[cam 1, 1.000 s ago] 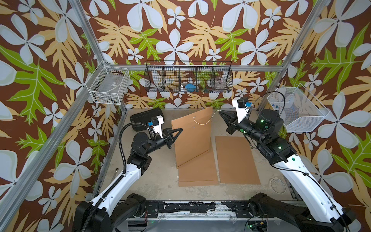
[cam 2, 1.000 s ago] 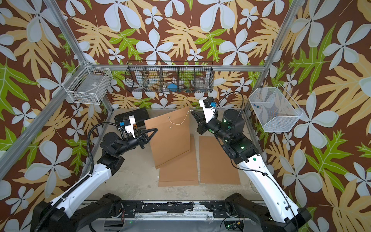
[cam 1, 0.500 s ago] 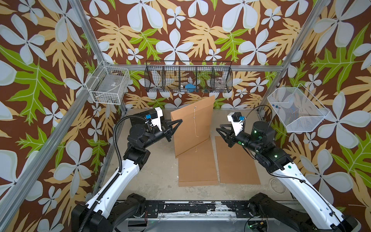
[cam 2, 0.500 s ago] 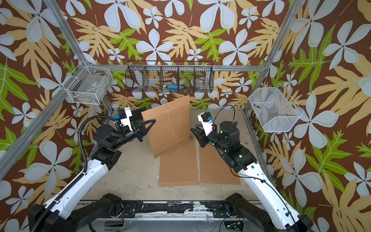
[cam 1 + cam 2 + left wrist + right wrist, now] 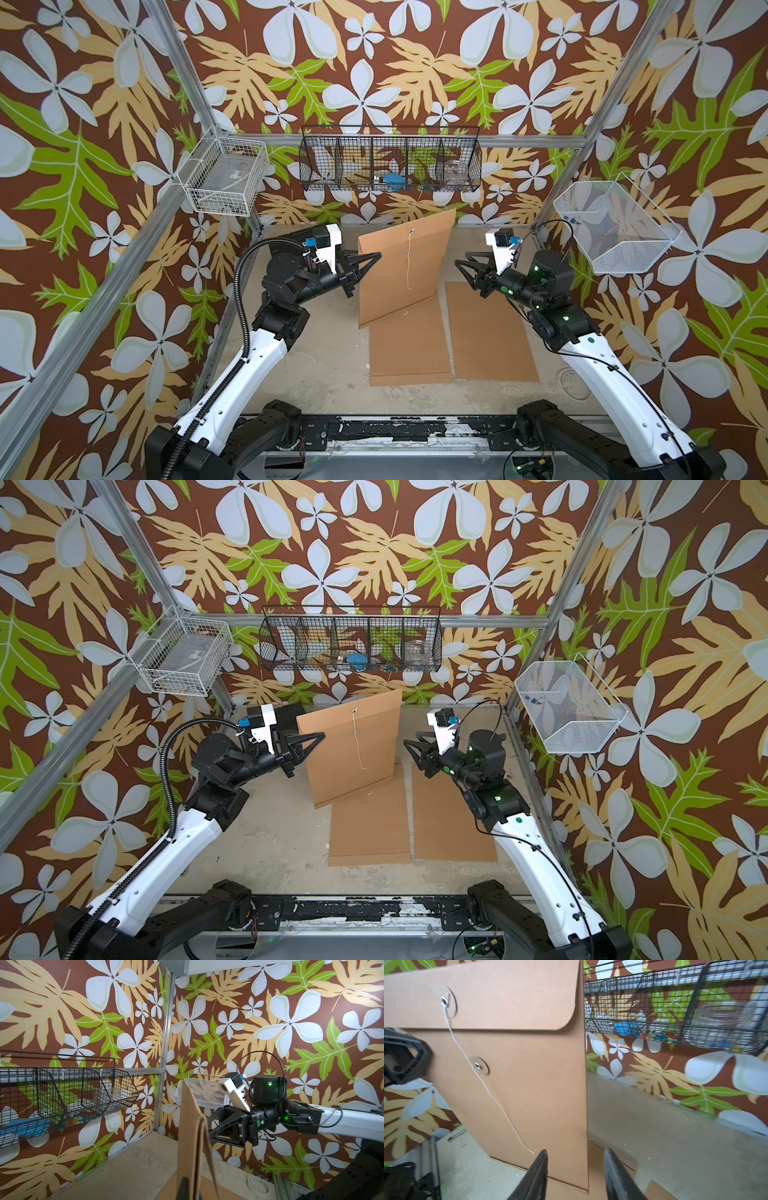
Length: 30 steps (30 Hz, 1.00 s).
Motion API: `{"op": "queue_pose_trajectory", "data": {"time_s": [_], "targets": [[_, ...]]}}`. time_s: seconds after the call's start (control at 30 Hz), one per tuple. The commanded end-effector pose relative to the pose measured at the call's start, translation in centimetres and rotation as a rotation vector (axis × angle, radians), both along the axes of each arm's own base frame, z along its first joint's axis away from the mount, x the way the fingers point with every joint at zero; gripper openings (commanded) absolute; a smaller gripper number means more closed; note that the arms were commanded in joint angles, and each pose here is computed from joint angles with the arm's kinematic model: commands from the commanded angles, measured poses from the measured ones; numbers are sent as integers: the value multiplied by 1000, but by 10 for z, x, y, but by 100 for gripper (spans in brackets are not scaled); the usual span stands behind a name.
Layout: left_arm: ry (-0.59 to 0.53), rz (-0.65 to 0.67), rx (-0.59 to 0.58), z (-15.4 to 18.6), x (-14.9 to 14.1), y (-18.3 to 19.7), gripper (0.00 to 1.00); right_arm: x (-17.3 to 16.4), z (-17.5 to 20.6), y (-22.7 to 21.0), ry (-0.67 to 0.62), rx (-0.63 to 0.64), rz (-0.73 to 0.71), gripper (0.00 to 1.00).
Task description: Open the file bag
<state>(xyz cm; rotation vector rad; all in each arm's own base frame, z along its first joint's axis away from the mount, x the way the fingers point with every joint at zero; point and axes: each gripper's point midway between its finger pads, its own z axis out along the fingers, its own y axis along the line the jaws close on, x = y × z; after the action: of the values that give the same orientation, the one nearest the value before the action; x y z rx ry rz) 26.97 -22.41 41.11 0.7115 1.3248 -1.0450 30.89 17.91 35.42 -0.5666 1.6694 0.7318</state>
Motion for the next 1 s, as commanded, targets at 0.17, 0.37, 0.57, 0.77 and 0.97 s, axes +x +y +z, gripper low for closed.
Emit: {"op": "queue_pose_trajectory", "data": {"time_s": [0.17, 0.37, 0.57, 0.77, 0.97], "targets": [[-8, -126, -57, 1, -29, -2, 0, -4, 23, 13, -60, 81, 144, 49], [30, -149, -76, -12, -34, -2, 0, -2, 19, 9, -40, 114, 169, 51], [44, -156, -78, -17, -38, -1, 0, -2, 15, 11, -32, 123, 187, 52], [50, -171, -82, -18, -40, -2, 0, -1, 17, 14, -35, 142, 210, 51], [58, -183, -94, -18, -42, -2, 0, -1, 29, 17, -60, 170, 232, 51]]}}
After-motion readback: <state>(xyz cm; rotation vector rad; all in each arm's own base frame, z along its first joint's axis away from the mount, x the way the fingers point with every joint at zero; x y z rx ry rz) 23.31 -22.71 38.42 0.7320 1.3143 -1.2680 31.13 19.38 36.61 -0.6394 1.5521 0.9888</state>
